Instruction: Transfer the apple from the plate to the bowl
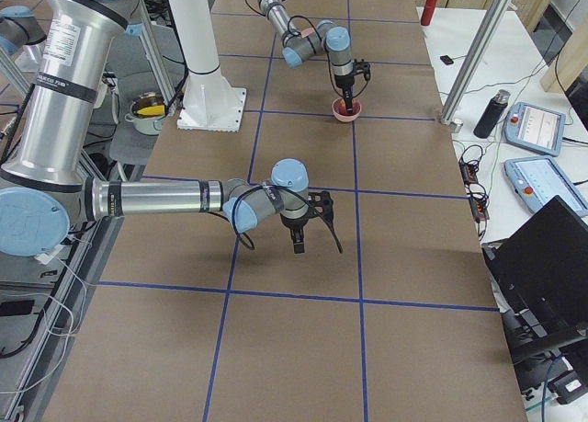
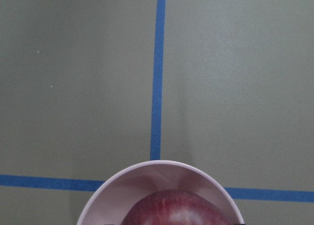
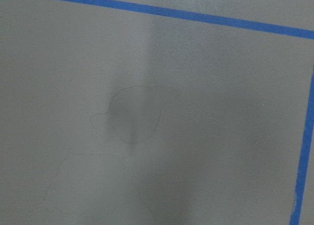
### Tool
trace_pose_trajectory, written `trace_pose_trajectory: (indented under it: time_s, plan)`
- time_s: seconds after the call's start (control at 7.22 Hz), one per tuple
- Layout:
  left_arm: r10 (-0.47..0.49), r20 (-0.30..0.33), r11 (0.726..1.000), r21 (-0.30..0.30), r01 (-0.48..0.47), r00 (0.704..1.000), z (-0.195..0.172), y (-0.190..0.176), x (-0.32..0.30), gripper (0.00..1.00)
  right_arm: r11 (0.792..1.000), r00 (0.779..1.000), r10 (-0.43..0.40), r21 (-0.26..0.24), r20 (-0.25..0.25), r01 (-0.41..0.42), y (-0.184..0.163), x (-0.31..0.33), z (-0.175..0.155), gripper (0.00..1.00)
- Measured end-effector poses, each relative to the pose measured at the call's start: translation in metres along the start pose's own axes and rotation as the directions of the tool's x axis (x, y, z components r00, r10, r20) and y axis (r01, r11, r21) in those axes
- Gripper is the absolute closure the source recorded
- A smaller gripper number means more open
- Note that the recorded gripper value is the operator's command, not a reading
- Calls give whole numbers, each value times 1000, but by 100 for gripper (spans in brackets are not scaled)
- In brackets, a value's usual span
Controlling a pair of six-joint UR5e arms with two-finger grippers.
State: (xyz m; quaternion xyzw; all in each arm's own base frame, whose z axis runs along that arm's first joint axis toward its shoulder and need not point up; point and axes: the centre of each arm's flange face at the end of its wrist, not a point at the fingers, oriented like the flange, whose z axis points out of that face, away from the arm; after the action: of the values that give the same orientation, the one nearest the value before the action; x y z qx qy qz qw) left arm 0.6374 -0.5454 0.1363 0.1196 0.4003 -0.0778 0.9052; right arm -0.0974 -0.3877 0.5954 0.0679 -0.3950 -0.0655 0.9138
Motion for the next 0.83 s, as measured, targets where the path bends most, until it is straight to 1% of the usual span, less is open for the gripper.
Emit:
trace_pose_trajectory:
  time_s: [0.42,0.55,0.69,0.83]
  plan:
    - [5,3,1000,8,-5,1000,4,2,-7,2,1000,1000,1,0,0,-1,-1,0,1,0]
    - [8,-6,1000,18,-7,1000,-2,3,-14,2,1000,1000,2,0,0,-2,-1,0,1,0]
    - [17,-23,999,28,-16,1000,-14,8,-37,2,1000,1000,1,1,0,-1,-2,-1,1,0]
    - [56,-27,998,38,-55,998,-36,17,-79,2,1000,1000,-1,3,1,1,-3,-1,0,0]
